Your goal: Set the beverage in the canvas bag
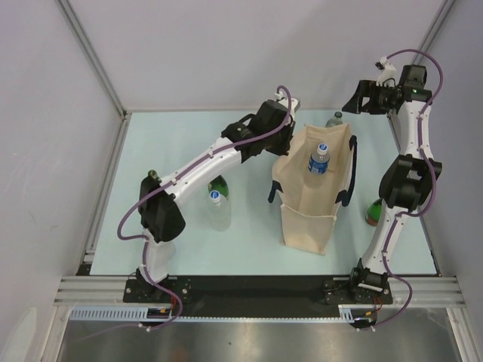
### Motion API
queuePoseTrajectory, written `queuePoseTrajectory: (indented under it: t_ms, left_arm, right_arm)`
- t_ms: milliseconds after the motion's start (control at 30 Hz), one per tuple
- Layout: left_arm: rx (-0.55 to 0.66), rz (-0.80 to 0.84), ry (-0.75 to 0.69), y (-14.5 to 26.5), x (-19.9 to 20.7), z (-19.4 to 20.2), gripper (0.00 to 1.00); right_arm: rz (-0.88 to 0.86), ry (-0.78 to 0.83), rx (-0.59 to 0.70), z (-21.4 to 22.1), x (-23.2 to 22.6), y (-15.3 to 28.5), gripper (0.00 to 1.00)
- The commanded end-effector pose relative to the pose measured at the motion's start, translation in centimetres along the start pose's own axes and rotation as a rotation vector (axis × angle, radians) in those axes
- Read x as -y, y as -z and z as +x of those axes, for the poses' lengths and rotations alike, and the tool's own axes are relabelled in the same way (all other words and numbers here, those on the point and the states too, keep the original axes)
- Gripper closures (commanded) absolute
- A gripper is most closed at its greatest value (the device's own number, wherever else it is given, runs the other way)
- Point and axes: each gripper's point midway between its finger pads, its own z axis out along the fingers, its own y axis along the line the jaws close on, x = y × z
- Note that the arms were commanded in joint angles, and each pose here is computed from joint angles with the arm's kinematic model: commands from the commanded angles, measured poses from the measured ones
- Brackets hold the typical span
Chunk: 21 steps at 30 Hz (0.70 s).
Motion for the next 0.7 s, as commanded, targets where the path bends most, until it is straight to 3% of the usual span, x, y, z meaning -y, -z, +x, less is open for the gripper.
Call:
queuePoseTrajectory:
  t_ms: [0,533,667]
  left_arm:
    - [0.099,-0.028,0.042,3.9,-1.5,-2.9,1.00]
    - [0.144,-0.012,0.060,5.3,-2.3,-4.0,1.00]
    - [0.141,-0.018,0.067,5.4,-2.7,-3.7,1.00]
  right_arm:
    - [0.018,0.057,0.034,-1.6,-1.0,1.4,0.00]
    - [0.055,0.172,-0.017,-0.8,-1.5,-1.6,0.01]
    - [0.089,0.206,-0.035,-0.7,-1.5,-2.8,0.10]
